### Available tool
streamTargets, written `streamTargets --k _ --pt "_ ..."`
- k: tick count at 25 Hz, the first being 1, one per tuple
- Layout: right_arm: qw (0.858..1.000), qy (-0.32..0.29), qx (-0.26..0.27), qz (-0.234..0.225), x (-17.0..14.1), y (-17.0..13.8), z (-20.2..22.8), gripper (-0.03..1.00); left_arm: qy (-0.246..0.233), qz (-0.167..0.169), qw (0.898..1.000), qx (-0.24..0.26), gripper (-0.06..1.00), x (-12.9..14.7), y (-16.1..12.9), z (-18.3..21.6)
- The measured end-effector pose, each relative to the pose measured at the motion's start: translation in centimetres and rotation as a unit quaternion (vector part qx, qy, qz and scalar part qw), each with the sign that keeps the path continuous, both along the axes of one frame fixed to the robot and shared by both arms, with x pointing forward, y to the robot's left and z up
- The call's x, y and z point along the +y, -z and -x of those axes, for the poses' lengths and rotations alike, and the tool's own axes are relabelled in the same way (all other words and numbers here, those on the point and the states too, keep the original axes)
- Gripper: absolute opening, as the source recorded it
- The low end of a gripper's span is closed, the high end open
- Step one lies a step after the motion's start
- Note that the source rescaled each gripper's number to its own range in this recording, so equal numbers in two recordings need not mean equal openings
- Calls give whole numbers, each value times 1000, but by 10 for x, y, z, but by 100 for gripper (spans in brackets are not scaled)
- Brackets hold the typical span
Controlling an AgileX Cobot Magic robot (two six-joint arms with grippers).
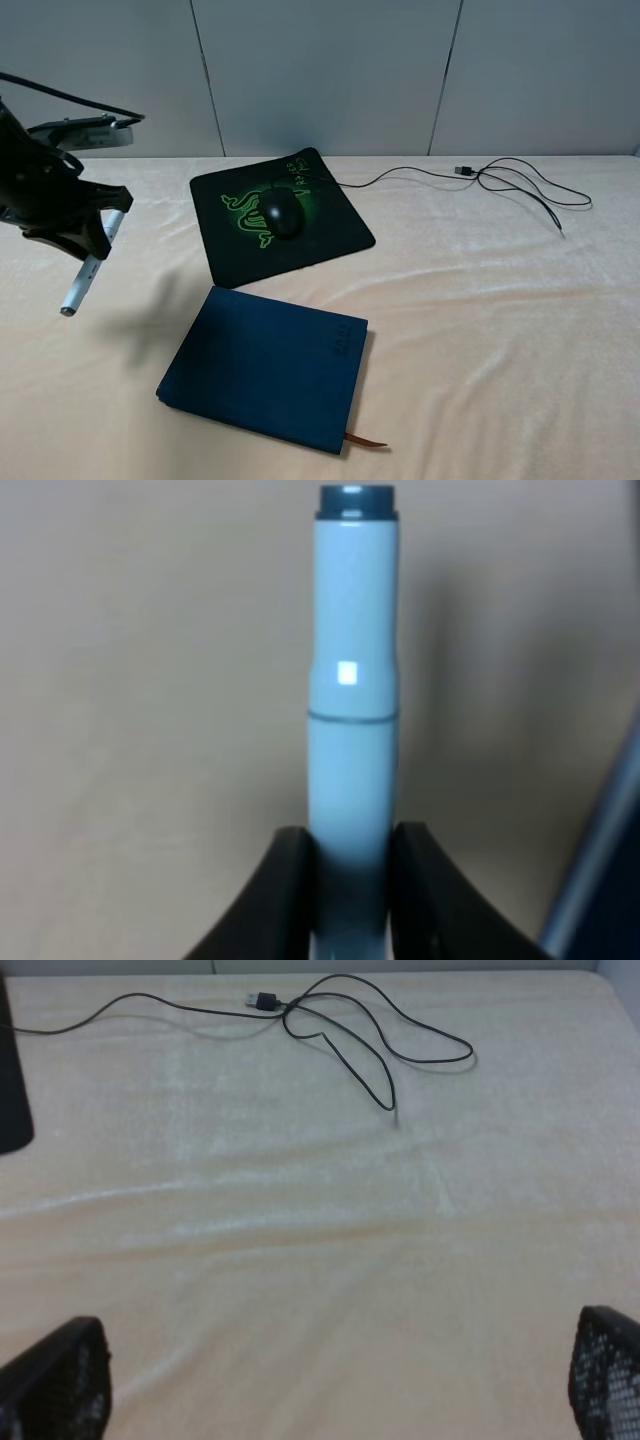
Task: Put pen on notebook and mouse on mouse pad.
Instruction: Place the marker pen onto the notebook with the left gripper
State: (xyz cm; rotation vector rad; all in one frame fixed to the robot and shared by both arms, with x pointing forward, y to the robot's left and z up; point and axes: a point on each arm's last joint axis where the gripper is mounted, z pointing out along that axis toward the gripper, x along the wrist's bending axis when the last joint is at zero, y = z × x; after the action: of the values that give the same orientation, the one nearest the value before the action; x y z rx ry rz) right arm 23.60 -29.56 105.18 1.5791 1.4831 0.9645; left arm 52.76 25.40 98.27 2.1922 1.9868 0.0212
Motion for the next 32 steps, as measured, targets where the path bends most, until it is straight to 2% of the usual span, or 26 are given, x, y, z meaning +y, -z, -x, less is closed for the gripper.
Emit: streamTargets --k 5,9,12,16,20,24,26,30,32 --pt "1000 0 0 0 0 0 0 100 86 6 996 -27 0 -45 -24 -4" --pt "1000 0 0 0 0 0 0 100 159 2 987 -29 0 -87 -34 -1" --pt "1000 0 0 0 0 0 0 100 210 -5 978 2 0 -118 -29 0" --pt "1000 0 0 0 0 0 0 100 286 -17 958 31 0 -158 -20 1" --pt "1000 0 0 0 0 0 0 100 353 -24 934 40 0 -191 -13 9" --pt "1000 0 0 0 0 0 0 100 420 -34 905 56 0 -213 -1 25" --pt "1000 0 0 0 0 0 0 100 456 -48 885 76 0 -220 6 34" --pt "1000 0 0 0 0 0 0 100 536 -74 835 99 0 -230 17 48" --pt "1000 0 0 0 0 0 0 100 561 -77 818 102 0 -234 19 53"
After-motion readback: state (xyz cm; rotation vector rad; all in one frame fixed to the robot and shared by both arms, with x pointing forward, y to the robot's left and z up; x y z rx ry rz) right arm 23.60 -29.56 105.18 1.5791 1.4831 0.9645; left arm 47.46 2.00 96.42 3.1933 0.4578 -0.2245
